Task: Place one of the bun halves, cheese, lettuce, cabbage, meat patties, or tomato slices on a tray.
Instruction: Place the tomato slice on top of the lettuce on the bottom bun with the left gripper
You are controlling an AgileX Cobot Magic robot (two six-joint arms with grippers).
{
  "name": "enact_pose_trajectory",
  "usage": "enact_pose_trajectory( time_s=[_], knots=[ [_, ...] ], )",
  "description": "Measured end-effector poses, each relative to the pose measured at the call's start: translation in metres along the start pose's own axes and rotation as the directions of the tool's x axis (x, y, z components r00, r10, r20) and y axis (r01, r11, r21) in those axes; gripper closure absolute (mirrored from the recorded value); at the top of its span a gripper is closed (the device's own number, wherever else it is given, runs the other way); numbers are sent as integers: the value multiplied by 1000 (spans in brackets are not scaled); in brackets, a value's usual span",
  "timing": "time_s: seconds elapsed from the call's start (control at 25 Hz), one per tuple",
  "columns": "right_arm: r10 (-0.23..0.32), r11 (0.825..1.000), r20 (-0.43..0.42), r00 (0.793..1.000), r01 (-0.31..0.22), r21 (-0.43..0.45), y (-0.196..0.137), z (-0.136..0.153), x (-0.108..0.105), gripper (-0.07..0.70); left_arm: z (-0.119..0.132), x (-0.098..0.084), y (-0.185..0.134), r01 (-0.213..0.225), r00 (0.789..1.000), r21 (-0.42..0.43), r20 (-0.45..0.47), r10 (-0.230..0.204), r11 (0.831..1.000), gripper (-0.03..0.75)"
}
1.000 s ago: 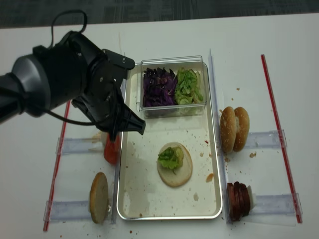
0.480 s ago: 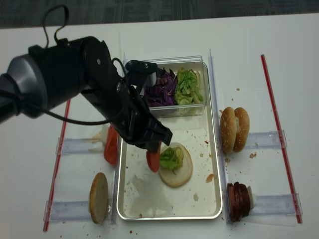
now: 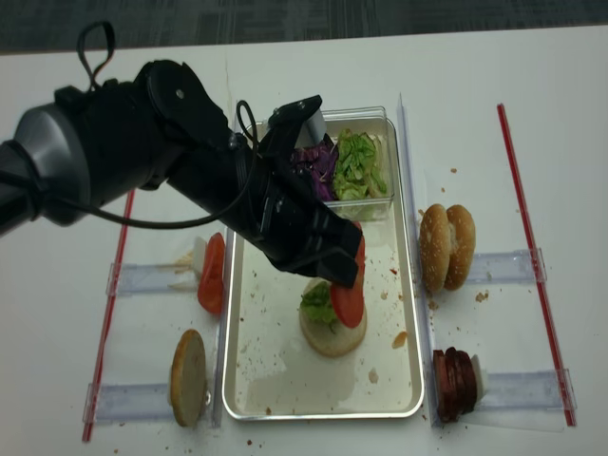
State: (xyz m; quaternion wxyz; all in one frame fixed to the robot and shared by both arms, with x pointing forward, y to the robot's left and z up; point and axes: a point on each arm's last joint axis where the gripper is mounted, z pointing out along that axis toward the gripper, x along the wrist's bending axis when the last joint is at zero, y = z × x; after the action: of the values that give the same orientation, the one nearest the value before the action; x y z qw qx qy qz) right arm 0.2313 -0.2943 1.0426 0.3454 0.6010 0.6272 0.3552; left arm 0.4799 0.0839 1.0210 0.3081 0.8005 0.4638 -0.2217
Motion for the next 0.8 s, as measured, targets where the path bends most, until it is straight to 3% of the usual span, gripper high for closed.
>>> enact_pose_trajectory(
  time_s=[0.12,0.6,0.8],
  knots=[
    [0,1000,0,1000,0,0,0,0,0,41,5,4,1,6,1000,11,-1,-6,1000,693],
    [-2,1000,0,1000,2,0,0,0,0,41,48,41,3,110,993,92,-48,-106,990,693],
    [-2,1000,0,1000,2,0,0,0,0,41,54,48,4,126,991,85,-65,-120,988,693]
  ],
)
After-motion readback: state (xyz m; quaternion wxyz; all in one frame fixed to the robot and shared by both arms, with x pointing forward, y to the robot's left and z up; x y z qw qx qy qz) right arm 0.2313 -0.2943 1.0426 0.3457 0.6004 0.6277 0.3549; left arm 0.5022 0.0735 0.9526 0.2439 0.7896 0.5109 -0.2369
